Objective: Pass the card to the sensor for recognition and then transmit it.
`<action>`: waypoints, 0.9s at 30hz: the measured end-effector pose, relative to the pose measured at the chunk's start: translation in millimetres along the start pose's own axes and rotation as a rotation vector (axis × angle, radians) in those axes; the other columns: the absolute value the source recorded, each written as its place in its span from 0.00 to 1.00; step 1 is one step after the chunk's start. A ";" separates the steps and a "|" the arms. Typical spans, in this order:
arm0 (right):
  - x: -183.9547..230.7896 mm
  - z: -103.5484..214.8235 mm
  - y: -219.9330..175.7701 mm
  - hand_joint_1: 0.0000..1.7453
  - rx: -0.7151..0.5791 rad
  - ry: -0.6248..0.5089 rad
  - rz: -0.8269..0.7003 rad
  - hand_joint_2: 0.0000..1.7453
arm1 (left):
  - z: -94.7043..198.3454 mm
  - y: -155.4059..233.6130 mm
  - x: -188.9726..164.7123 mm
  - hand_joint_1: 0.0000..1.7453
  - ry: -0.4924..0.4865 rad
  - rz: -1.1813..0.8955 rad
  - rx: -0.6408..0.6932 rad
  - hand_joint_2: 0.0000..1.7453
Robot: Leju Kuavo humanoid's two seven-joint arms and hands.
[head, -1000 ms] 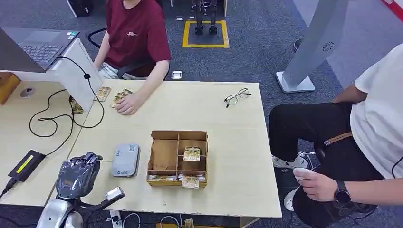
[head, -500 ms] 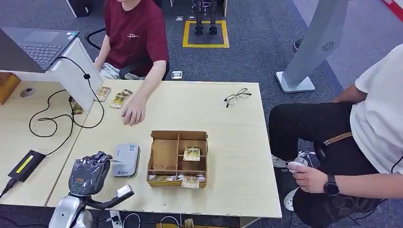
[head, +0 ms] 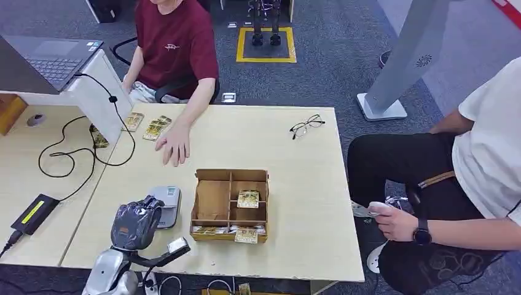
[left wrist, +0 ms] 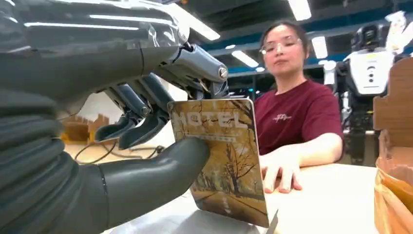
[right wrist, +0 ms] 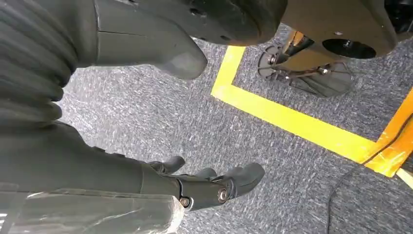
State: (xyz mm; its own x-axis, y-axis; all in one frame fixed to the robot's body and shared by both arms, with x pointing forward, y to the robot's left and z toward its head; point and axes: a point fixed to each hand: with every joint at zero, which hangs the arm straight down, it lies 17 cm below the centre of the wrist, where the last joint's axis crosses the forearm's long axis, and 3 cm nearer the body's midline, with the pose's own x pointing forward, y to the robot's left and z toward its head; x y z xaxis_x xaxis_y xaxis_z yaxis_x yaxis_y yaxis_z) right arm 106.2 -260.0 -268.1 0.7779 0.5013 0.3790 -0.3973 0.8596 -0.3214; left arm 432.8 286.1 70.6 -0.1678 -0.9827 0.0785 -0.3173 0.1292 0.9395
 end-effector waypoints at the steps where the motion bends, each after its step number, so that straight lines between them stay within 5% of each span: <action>1: 0.0 0.0 0.0 0.00 0.000 0.000 0.000 1.00 | -0.5 0.0 3.3 1.00 -0.007 0.012 0.003 1.00; 27: 1.8 -0.6 0.9 0.00 0.004 0.006 -0.007 1.00 | 5.4 -54.4 23.7 1.00 0.010 -0.009 -0.159 1.00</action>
State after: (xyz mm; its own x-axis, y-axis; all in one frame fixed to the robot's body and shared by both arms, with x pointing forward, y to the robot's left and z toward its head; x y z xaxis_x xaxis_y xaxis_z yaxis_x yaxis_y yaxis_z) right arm 107.6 -258.4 -268.2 0.7838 0.4944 0.3759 -0.3935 0.8635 -0.3154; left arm 441.1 256.6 19.5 -0.1561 -0.9851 0.0725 -0.1671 0.0987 0.9810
